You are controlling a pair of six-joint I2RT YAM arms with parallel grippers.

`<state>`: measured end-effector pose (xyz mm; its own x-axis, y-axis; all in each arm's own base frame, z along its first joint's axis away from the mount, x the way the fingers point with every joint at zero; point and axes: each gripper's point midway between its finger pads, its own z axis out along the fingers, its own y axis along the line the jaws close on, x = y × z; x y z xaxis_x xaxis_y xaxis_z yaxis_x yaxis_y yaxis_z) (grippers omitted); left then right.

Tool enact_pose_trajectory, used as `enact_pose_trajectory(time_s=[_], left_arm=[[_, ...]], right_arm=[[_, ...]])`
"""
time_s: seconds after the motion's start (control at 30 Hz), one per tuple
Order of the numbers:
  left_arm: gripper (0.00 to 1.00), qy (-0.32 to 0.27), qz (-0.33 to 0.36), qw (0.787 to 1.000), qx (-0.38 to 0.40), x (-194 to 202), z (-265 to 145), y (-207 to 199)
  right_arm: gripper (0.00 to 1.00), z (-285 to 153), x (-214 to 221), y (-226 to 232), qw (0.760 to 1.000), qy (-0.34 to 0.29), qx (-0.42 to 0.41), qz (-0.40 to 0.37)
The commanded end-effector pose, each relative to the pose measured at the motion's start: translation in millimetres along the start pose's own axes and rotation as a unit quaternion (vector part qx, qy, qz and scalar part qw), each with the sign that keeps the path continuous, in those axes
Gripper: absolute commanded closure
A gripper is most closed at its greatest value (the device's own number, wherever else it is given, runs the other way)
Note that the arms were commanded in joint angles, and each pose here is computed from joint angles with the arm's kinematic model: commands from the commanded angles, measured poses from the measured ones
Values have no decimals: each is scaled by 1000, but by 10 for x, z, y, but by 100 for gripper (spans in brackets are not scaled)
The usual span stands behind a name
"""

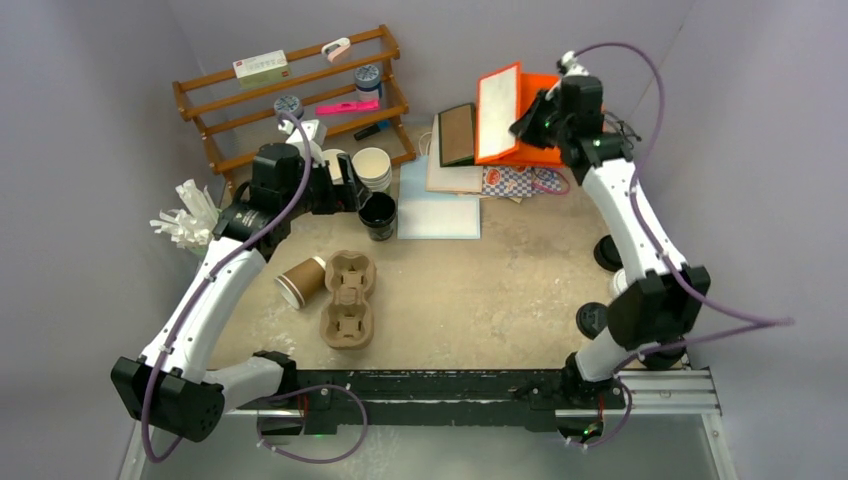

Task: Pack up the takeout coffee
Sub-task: Pick up the takeout bag from the corner of the board, then place the takeout bag at the center of the board.

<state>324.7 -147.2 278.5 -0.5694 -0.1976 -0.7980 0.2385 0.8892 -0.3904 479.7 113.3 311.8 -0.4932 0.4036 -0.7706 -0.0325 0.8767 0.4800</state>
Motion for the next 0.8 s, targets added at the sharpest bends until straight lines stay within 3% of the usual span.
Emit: enact_pose_trajectory(time_s=[0.0, 0.3, 0.37, 0.43, 0.47, 0.5, 0.6, 0.77], left_arm=[[13, -20, -38, 998, 38, -104, -91, -220], [13, 3, -30, 998, 54, 113, -64, -513], [13, 6, -19, 998, 52, 142, -37, -624], [13, 10, -11, 999, 50, 171, 1, -730], [13, 11, -8, 999, 50, 185, 20, -782], [13, 16, -6, 999, 52, 215, 49, -840], [13, 36, 9, 999, 33, 337, 189, -927], [14, 59, 72, 996, 0, 589, 367, -1239]], right_arm=[[100, -536, 699, 98, 998, 59, 23, -28], [88, -996, 1500, 597, 985, 127, -109, -29], [67, -1041, 1644, 691, 978, 151, -139, -31], [27, -1069, 1755, 688, 973, 171, -151, -34], [16, -1085, 1793, 604, 974, 179, -130, -37], [11, -1102, 1826, 486, 977, 186, -100, -37], [12, -1106, 1736, 4, 986, 158, 6, -60], [23, -1153, 1786, -607, 984, 165, 73, -14]])
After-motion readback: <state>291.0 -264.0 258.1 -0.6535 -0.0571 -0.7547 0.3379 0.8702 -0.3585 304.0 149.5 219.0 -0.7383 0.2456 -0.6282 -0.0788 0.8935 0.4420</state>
